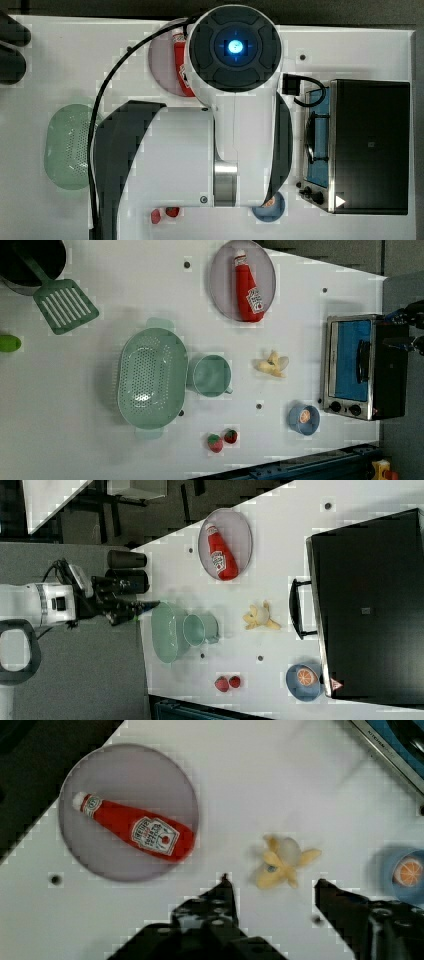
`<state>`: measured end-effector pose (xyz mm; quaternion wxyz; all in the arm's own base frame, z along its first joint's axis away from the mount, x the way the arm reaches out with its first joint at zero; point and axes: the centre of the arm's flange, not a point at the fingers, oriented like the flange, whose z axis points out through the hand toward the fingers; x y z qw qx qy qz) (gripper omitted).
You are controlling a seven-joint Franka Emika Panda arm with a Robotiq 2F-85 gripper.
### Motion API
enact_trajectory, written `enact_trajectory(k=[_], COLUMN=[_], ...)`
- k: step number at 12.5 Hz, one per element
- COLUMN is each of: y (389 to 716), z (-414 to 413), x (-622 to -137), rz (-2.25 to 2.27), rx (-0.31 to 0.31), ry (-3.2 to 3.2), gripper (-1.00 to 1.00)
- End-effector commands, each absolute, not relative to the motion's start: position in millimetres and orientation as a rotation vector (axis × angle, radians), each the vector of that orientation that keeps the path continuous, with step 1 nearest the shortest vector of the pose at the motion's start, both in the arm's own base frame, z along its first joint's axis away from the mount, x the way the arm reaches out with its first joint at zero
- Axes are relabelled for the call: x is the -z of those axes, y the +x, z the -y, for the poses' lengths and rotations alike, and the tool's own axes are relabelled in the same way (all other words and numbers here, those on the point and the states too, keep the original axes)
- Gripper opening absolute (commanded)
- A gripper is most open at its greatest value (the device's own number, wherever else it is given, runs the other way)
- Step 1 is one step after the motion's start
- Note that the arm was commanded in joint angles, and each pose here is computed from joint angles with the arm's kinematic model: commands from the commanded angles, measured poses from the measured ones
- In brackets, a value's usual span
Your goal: Pick Banana and place it in mug.
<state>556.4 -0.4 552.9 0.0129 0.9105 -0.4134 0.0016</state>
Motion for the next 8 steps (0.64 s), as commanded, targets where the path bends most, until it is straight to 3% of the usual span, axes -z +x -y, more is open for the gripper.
enact_trajectory(k=[1,3,4,5,8], y=[473,474,476,480,496], z=[31,31,31,31,31], x=[-641,-631,-618,-596,-529], rz=[1.367,1.363,1.357,1.351,1.349], rx=[0.041,0.07,0.106,0.146,0.185], ry=[2.847,2.84,2.831,2.819,2.804], gripper=[0.48,0.91,1.0,1.0,1.0])
